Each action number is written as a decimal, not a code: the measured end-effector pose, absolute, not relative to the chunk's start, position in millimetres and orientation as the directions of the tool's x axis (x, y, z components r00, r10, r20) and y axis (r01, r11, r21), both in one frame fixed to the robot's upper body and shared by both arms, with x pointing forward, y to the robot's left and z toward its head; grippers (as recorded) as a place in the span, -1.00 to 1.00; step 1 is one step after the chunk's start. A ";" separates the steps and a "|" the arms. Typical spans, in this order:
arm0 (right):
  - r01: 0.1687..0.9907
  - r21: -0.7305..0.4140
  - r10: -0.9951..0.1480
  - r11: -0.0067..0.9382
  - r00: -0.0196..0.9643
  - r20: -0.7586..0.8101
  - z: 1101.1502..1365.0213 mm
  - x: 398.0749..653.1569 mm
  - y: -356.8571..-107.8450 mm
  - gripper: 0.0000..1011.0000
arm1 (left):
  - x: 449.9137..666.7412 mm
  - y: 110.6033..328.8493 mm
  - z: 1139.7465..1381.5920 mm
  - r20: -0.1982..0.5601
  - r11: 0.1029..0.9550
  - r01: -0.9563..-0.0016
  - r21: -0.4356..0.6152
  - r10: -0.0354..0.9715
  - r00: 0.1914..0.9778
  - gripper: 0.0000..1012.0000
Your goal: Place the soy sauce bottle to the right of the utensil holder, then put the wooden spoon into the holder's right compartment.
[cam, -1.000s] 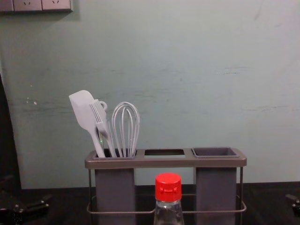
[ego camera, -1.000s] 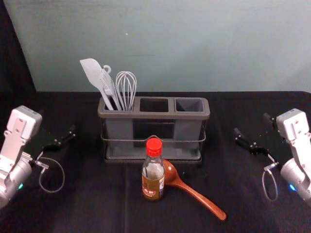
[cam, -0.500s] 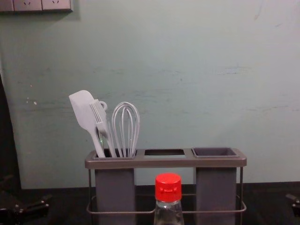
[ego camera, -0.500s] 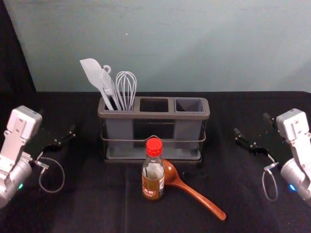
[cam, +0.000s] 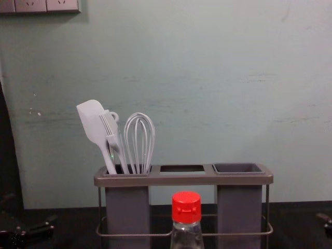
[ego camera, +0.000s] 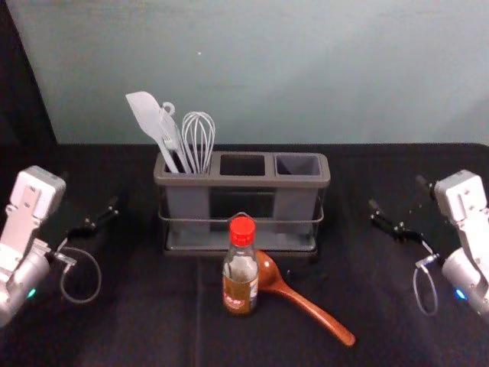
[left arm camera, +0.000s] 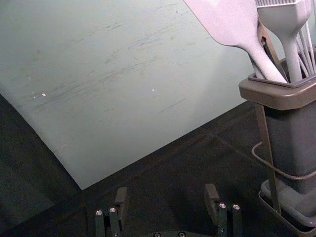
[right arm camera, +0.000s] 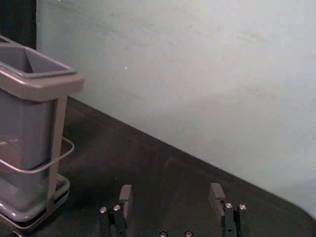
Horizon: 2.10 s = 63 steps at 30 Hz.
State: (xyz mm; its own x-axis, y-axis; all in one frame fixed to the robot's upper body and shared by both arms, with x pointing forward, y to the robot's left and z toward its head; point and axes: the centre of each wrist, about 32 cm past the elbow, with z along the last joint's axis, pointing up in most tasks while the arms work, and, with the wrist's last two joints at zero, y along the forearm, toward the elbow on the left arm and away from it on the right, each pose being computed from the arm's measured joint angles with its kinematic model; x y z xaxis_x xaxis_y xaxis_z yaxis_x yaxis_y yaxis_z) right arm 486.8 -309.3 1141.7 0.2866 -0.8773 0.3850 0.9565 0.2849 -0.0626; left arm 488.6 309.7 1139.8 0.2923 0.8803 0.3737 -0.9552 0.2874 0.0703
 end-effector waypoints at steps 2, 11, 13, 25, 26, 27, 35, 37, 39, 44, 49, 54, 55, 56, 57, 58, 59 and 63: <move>0.959 -0.055 -0.874 0.276 0.275 0.402 1145.4 483.0 -310.4 0.98 | 488.6 309.7 1139.7 0.374 0.287 -0.955 0.070 0.880 0.292 1.00; 0.959 -0.023 -0.876 0.281 0.266 0.403 1158.9 458.1 -324.6 0.98 | 488.6 309.7 1139.8 0.374 0.287 -0.955 0.070 0.880 0.292 1.00; 0.956 -0.018 -0.875 0.294 0.277 0.398 1160.7 451.0 -328.2 0.98 | 488.6 309.7 1139.8 0.374 0.287 -0.955 0.070 0.880 0.292 1.00; 0.845 -0.025 -0.797 0.534 0.513 0.319 1169.1 412.1 -348.5 0.98 | 488.6 309.7 1139.8 0.374 0.287 -0.955 0.070 0.880 0.292 1.00; 0.832 -0.023 -0.786 0.554 0.532 0.314 1170.3 410.9 -348.4 0.98 | 488.6 309.7 1139.8 0.374 0.287 -0.955 0.070 0.880 0.292 1.00; 0.807 -0.024 -0.764 0.590 0.567 0.309 1172.3 408.7 -348.3 0.98 | 488.6 309.7 1139.8 0.374 0.287 -0.955 0.070 0.880 0.292 1.00; 0.638 -0.011 -0.616 0.770 0.747 0.249 1175.4 409.6 -336.2 0.98 | 488.6 309.7 1139.8 0.374 0.287 -0.955 0.070 0.880 0.292 1.00; 0.603 0.007 -0.591 0.797 0.778 0.212 1173.3 413.7 -330.1 0.98 | 488.6 309.6 1139.8 0.374 0.287 -0.955 0.070 0.880 0.292 1.00; 0.575 0.024 -0.571 0.818 0.805 0.158 1170.2 419.9 -323.5 0.98 | 488.7 309.7 1139.8 0.374 0.287 -0.955 0.070 0.880 0.292 1.00; 0.528 0.035 -0.528 0.849 0.843 0.098 1168.9 432.3 -309.4 0.98 | 488.6 309.7 1139.8 0.374 0.287 -0.955 0.070 0.880 0.292 1.00; 0.495 0.011 -0.494 0.869 0.865 0.086 1170.1 440.8 -298.7 0.98 | 488.6 309.6 1139.8 0.374 0.287 -0.955 0.070 0.880 0.292 1.00; 0.467 -0.014 -0.464 0.884 0.881 0.087 1171.4 448.1 -288.8 0.98 | 488.6 309.7 1139.8 0.374 0.287 -0.955 0.070 0.880 0.292 1.00; 0.463 -0.018 -0.460 0.886 0.883 0.089 1171.7 449.2 -287.3 0.98 | 488.6 309.7 1139.8 0.374 0.287 -0.955 0.070 0.880 0.292 1.00; 0.456 -0.026 -0.452 0.890 0.887 0.094 1172.5 451.4 -284.3 0.98 | 488.6 309.7 1139.8 0.374 0.287 -0.955 0.070 0.880 0.292 1.00; 0.451 -0.030 -0.447 0.892 0.889 0.099 1173.2 452.6 -282.7 0.98 | 488.6 309.7 1139.8 0.374 0.287 -0.955 0.070 0.880 0.292 1.00; 0.443 -0.036 -0.437 0.896 0.893 0.107 1174.5 454.8 -279.8 0.98 | 488.6 309.7 1139.8 0.374 0.287 -0.955 0.070 0.880 0.292 1.00; 0.438 -0.037 -0.432 0.898 0.895 0.110 1175.2 456.0 -278.3 0.98 | 488.6 309.7 1139.8 0.374 0.287 -0.955 0.070 0.880 0.292 1.00; 0.418 -0.038 -0.413 0.907 0.904 0.110 1176.8 461.2 -271.3 0.98 | 488.6 309.7 1139.8 0.374 0.287 -0.955 0.070 0.880 0.292 1.00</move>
State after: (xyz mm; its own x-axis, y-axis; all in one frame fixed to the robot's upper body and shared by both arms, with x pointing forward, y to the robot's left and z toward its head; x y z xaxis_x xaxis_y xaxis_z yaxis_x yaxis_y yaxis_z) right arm 461.2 -271.3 1176.8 0.9043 -0.4125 0.1095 0.4185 0.9074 -0.0376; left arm 488.6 309.7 1139.8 0.2923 0.8803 0.3737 -0.9552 0.2874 0.0703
